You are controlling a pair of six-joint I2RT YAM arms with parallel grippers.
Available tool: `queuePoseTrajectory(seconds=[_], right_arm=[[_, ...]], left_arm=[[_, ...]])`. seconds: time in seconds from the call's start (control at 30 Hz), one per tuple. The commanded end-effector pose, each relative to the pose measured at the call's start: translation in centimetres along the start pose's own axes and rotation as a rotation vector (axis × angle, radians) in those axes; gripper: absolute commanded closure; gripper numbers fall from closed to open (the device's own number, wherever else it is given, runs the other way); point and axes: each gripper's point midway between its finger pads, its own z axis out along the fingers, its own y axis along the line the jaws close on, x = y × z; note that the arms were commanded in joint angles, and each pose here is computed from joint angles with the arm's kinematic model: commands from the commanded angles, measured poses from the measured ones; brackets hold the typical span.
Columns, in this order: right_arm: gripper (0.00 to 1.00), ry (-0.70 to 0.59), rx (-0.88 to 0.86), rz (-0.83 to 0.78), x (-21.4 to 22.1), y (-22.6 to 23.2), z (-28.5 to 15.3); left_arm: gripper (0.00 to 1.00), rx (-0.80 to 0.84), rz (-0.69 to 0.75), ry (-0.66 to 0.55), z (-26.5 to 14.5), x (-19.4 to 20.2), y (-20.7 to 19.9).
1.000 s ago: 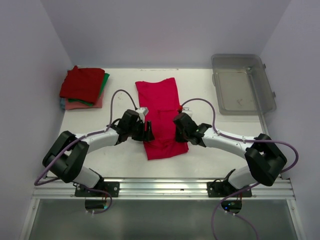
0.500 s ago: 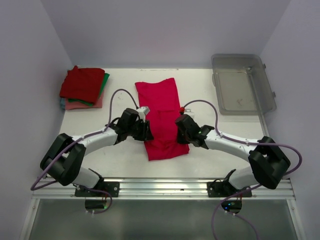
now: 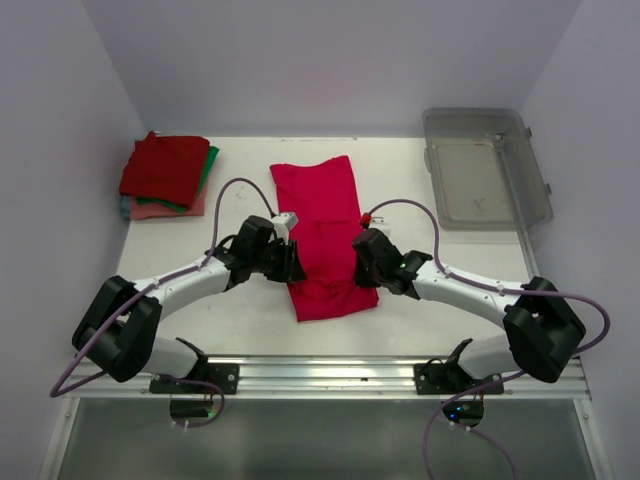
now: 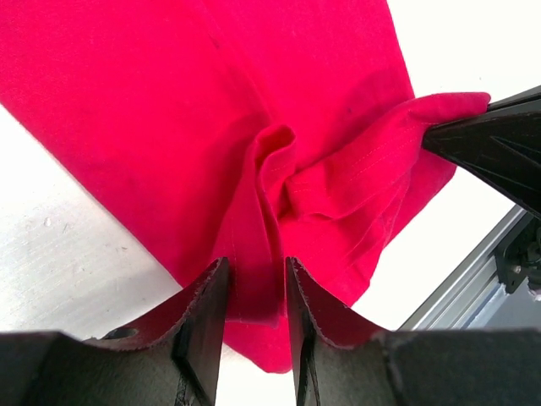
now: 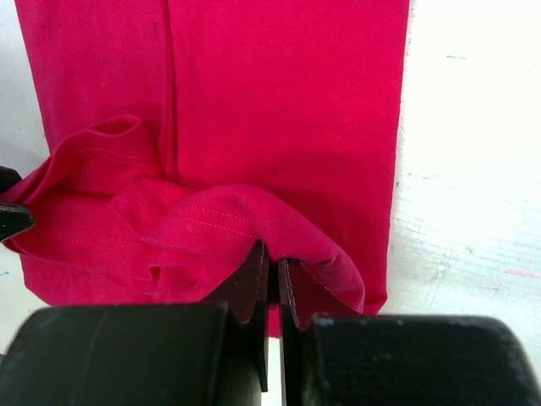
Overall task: Fold and stack the t-shirts
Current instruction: Fold the tshirt
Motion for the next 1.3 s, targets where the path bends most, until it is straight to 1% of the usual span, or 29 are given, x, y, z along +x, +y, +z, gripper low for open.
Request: queuePoseTrajectory(seconds=[0.0,0.13,0.27,0.3,0.33,0.37,0.4,0.43,0.6,0.83,1.13,1.27], right_arm=[[1.00,-0.042,-0.021,0.001,-1.4,0.5,-0.8],[1.00,-0.027,-0.016,-0.003,-1.0,0.5,-0.1],[1.00,-0.021,-0.016,-0.003,-0.9,0.6,0.2],[1.00,-0.020,-0.018,-0.001,-0.8,0.7,0.2],[1.00,-0.020,-0.016,-0.003,-0.8,0.6,0.3],[1.00,-0.020,-0.014,-0.005,-0.8,0.6,0.2],[1.00,-0.023,-0.014,-0.004,-0.9,0.6,0.2],[1.00,-0.024,-0.013,-0.004,-0.9,0.5,0.2],[1.00,-0.030,-0.016,-0.002,-1.1,0.6,-0.2],[1.00,-0.061,-0.033,-0.004,-2.1,0.8,-1.5],[1.00,-0.118,-0.039,-0.023,-4.4,1.4,-3.0],[1.00,-0.151,-0.025,-0.045,-6.0,1.7,-3.4]], left_arm=[[0.64,0.035,0.025,-0.020,-0.3,-1.0,-0.8],[0.64,0.027,0.026,-0.004,0.5,-0.6,-0.3],[0.57,-0.056,0.025,0.010,1.5,-0.3,1.7],[0.57,-0.075,0.026,0.015,1.7,-0.2,2.1],[0.59,-0.082,0.029,0.029,2.0,0.1,2.5],[0.78,-0.082,0.031,0.031,2.2,0.2,2.6],[0.91,-0.081,0.031,0.037,2.2,0.4,2.6],[1.00,-0.084,0.031,0.041,2.4,0.5,2.8],[1.00,-0.065,0.040,0.023,1.9,0.0,2.1],[1.00,-0.038,0.062,-0.013,-0.3,-1.3,0.5],[1.00,-0.033,0.094,-0.079,-2.3,-4.0,-1.1],[1.00,-0.044,0.120,-0.118,-2.6,-5.9,-1.6]])
